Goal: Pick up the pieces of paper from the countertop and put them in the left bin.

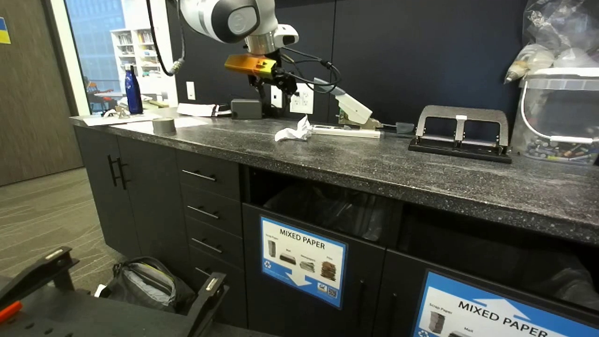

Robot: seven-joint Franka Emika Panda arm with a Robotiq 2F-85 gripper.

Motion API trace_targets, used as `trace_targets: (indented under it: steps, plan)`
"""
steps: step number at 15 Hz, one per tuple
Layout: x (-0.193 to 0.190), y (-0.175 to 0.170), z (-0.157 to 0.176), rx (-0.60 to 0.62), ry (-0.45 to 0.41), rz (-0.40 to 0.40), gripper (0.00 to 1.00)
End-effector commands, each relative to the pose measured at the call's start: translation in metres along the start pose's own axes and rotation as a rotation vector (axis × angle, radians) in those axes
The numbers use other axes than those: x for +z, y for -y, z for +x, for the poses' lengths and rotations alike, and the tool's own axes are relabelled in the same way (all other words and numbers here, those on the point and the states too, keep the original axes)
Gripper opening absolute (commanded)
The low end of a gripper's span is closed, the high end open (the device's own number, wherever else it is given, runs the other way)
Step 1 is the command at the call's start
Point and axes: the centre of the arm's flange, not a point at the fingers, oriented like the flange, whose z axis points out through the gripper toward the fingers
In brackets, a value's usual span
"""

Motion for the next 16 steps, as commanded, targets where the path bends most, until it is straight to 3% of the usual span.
trace_targets:
  steps: [1,6,8,15,16]
  plan:
    - [0.052,-0.004,0.046,-0.014,-0.017,-0.008,1.0]
    - [0.104,-0.026,0.067,-0.05,0.028,-0.073,1.0]
    - [0.129,-0.034,0.06,-0.069,0.027,-0.096,1.0]
    - [0.165,-0.046,0.075,-0.082,0.009,-0.084,1.0]
    - [0.165,-0.046,0.082,-0.087,0.021,-0.075,0.78]
